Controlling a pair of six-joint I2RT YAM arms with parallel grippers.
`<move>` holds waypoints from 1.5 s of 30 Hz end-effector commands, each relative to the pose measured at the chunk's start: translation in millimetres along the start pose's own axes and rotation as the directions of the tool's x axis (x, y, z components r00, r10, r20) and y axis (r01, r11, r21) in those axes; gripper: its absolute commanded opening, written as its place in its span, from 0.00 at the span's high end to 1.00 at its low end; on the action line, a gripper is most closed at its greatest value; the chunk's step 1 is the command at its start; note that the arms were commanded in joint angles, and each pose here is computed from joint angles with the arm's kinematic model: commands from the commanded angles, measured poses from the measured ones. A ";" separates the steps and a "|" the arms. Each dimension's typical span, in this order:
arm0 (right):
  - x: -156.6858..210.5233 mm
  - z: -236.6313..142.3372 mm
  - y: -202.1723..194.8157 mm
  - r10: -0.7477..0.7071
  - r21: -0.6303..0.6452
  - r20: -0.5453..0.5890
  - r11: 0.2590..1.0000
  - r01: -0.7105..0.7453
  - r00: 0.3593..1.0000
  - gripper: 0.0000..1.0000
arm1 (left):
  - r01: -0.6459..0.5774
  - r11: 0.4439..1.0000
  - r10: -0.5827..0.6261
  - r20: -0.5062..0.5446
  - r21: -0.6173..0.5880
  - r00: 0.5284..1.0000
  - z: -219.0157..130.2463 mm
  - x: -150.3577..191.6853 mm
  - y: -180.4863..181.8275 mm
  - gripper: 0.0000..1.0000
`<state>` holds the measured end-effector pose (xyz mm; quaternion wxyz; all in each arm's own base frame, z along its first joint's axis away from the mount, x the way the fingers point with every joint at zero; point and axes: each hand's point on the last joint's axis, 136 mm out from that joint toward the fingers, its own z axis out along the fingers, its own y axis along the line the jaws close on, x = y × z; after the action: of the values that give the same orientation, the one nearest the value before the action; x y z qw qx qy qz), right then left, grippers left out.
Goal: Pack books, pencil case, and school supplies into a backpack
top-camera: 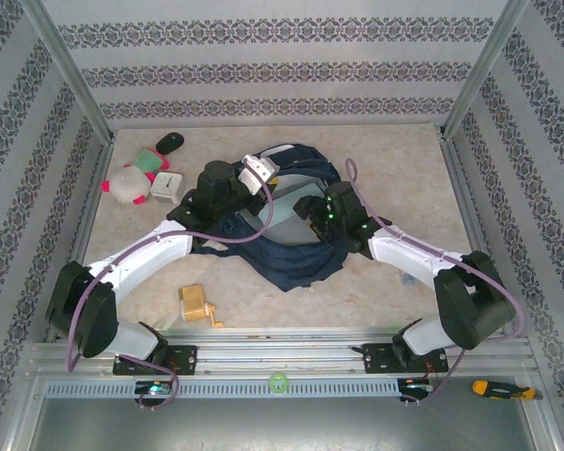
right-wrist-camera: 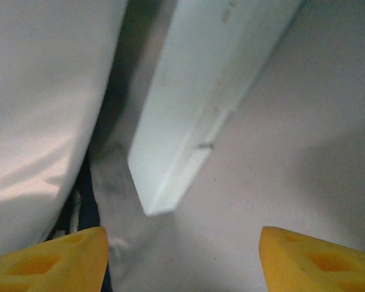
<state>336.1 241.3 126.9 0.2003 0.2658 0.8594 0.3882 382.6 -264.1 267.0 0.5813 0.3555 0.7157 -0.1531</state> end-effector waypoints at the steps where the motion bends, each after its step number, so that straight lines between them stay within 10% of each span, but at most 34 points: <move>1: 11.3 6.7 -4.2 -0.009 0.016 0.005 1.000 0.009 1.000 0.37 | -0.032 0.999 0.038 0.229 -0.032 0.973 -27.2 -69.1 9.6 1.00; 15: -8.6 76.3 28.0 -0.019 -0.129 0.102 0.991 0.032 0.995 0.60 | 0.006 1.000 -0.010 0.259 0.016 0.966 -32.1 -69.1 1.1 1.00; 27: 53.2 -8.5 72.8 -0.377 -0.108 0.239 0.905 0.411 0.895 0.38 | 0.135 0.975 -0.115 0.122 -0.175 0.986 -29.5 -41.6 37.8 1.00; 37: 183.6 -41.5 84.5 -0.889 -0.174 0.134 0.413 0.894 0.437 0.21 | 0.233 0.954 -0.227 0.056 -0.190 0.972 -38.9 -23.9 54.0 1.00; 45: 322.6 -18.8 76.0 -0.967 -0.354 0.159 -0.242 0.903 -0.197 0.08 | 0.257 0.950 -0.251 0.053 -0.180 0.966 -38.2 -23.8 58.1 1.00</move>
<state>114.5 454.0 162.6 0.3826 -0.4486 0.7516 0.2959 391.6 -217.6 266.2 0.5584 0.2379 0.7798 -0.1531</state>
